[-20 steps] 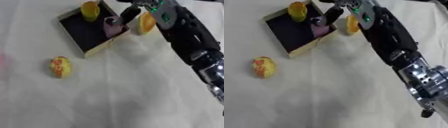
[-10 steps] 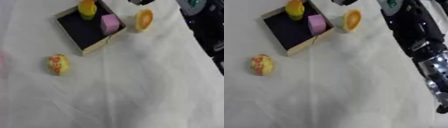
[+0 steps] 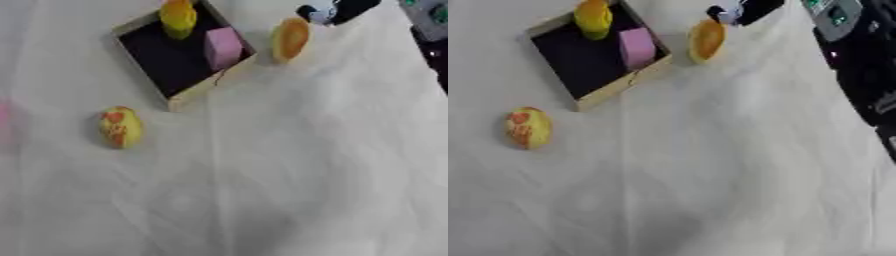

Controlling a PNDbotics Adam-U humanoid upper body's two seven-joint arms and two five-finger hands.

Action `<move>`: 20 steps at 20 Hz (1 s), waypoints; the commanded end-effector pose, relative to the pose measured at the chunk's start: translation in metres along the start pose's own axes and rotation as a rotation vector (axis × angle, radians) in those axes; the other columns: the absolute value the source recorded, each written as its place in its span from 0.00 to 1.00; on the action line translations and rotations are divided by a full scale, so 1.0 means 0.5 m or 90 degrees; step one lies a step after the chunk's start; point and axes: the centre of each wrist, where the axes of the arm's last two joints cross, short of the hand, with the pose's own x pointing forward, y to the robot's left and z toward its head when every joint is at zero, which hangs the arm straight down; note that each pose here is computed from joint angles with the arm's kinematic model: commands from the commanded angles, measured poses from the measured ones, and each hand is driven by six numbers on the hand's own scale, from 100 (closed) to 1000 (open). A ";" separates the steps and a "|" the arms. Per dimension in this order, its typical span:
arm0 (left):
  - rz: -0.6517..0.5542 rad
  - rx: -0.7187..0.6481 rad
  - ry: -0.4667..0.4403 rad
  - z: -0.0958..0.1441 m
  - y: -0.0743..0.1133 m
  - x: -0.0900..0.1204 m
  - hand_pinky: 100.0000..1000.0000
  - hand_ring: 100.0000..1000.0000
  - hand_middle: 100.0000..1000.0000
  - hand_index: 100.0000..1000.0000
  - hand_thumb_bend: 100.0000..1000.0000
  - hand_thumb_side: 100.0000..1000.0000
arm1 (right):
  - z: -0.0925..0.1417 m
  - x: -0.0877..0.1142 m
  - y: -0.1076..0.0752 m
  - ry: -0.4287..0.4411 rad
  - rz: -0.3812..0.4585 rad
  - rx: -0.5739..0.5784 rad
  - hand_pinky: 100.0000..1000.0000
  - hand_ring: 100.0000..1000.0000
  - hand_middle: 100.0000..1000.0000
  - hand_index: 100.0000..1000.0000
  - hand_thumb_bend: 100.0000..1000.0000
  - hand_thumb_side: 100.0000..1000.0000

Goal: Pick up objects on the table and place them in the box.

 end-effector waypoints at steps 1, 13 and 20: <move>-0.010 -0.011 -0.016 -0.013 0.006 0.010 0.68 0.63 0.62 0.79 0.00 0.52 | 0.025 -0.009 -0.032 0.011 0.034 -0.001 0.97 1.00 0.92 1.00 0.17 0.37; -0.007 -0.010 -0.018 -0.013 0.003 0.009 0.69 0.63 0.62 0.79 0.00 0.51 | 0.013 -0.004 -0.015 0.012 0.037 0.016 0.98 1.00 0.93 1.00 0.20 0.48; -0.006 -0.011 -0.021 -0.014 0.001 0.009 0.69 0.63 0.61 0.79 0.00 0.51 | 0.008 -0.006 -0.002 0.022 0.056 0.043 0.98 1.00 0.93 1.00 0.24 0.56</move>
